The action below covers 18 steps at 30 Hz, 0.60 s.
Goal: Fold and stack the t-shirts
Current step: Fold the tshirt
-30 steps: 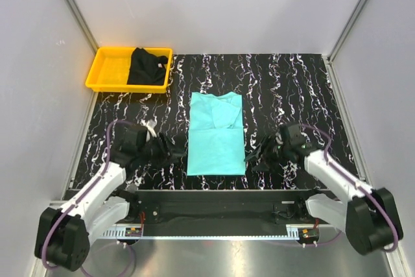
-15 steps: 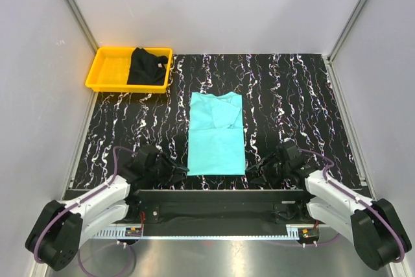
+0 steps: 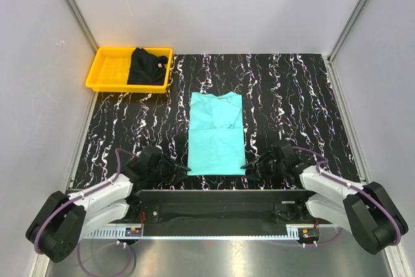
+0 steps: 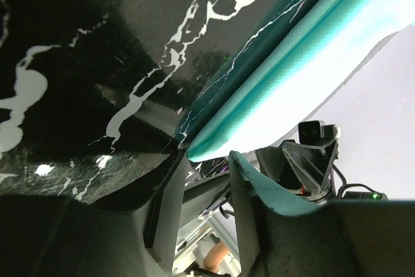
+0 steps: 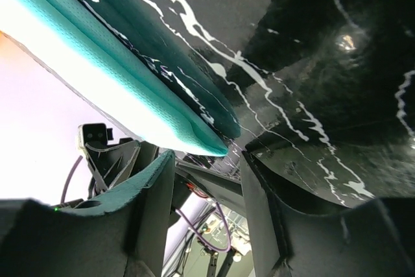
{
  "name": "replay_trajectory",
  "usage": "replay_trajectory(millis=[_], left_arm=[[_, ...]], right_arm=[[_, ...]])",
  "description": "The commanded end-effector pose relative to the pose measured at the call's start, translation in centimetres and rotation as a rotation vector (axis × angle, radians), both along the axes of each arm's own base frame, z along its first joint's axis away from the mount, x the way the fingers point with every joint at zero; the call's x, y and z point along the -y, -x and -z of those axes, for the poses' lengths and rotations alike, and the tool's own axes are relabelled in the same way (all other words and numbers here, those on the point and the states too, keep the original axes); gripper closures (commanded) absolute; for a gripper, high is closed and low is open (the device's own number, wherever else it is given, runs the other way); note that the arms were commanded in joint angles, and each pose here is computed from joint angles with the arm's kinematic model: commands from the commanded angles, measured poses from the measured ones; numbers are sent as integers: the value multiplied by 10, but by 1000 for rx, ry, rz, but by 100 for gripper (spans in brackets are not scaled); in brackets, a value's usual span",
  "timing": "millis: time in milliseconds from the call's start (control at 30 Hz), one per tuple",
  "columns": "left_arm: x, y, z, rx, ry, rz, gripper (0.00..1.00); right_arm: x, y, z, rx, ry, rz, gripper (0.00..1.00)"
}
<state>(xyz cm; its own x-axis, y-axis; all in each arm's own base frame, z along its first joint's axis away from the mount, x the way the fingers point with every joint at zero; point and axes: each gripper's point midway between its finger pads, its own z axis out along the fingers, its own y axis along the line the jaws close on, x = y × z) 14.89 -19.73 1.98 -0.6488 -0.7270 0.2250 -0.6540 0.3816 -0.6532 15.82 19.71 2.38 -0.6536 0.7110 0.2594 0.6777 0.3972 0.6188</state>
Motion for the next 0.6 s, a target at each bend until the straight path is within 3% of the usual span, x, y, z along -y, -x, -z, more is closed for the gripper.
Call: replay_trajectory(millis=[0, 267, 367, 500, 567], left_arm=[[-15, 6, 22, -48, -82, -46, 61], [-15, 5, 23, -45, -88, -48, 62], [-15, 3, 23, -35, -86, -53, 69], [-15, -1, 20, -12, -79, -59, 79], [-15, -2, 19, 0, -74, -62, 84]], right_arm=[[7, -1, 15, -19, 67, 32, 48], [11, 1, 30, -52, 97, 59, 49], [14, -1, 34, -53, 122, 75, 51], [15, -3, 38, -53, 147, 60, 62], [13, -5, 38, -40, 152, 35, 72]])
